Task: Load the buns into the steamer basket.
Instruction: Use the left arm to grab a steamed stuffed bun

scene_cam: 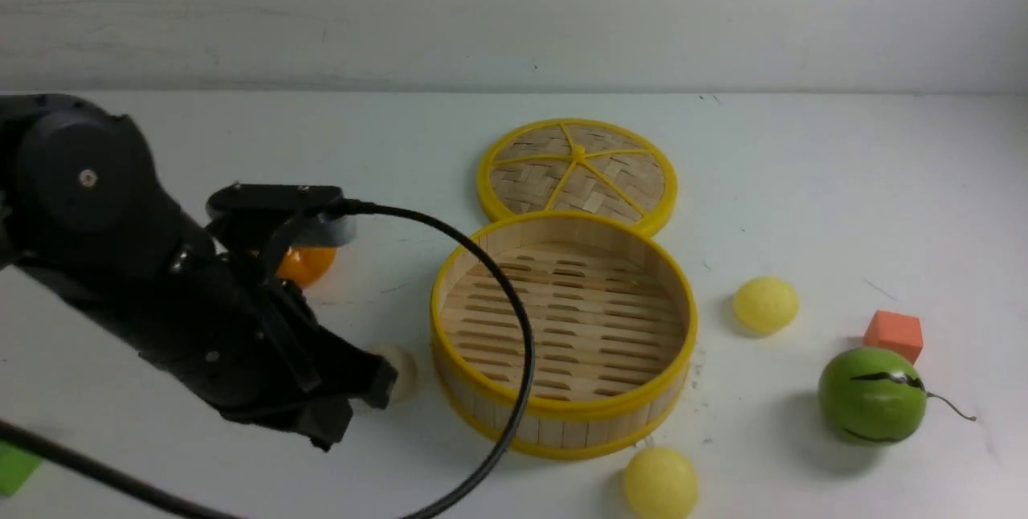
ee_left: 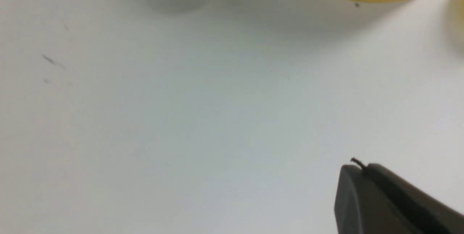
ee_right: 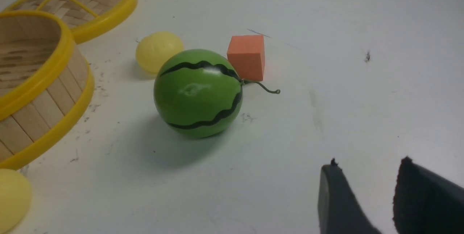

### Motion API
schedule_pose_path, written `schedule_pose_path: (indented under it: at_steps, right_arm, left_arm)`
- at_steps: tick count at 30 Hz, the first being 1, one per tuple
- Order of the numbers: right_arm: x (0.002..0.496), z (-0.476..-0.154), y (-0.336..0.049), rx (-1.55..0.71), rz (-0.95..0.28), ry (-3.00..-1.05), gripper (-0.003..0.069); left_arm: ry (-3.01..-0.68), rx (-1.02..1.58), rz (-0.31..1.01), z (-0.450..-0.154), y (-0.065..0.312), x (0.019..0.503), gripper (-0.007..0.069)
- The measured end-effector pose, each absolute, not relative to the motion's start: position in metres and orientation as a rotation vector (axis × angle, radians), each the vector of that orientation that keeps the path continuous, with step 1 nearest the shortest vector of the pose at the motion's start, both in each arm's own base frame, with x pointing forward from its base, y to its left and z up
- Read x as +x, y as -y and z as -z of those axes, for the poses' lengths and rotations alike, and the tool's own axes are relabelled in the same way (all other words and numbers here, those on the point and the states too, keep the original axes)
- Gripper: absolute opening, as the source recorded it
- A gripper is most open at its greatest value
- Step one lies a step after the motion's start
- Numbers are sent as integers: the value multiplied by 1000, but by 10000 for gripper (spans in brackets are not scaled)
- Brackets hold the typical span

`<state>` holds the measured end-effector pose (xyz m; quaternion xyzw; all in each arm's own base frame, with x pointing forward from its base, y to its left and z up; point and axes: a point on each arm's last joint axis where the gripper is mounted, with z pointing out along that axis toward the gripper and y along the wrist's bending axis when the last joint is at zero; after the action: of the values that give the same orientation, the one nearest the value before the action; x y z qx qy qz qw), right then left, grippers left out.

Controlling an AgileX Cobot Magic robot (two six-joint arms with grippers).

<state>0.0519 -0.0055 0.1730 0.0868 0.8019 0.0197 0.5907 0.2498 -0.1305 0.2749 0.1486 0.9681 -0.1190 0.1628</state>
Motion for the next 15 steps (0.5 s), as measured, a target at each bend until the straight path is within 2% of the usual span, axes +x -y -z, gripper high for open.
schedule_pose_path:
  at_steps: [8, 15]
  right_arm:
    - [52, -173, 5, 202, -46, -1866, 239]
    - [52, -173, 5, 202, -46, -1866, 239]
  left_arm:
    - [-2779, 463, 222, -252, 150, 304, -1]
    - [-2816, 504, 144, -223, 163, 339, 188]
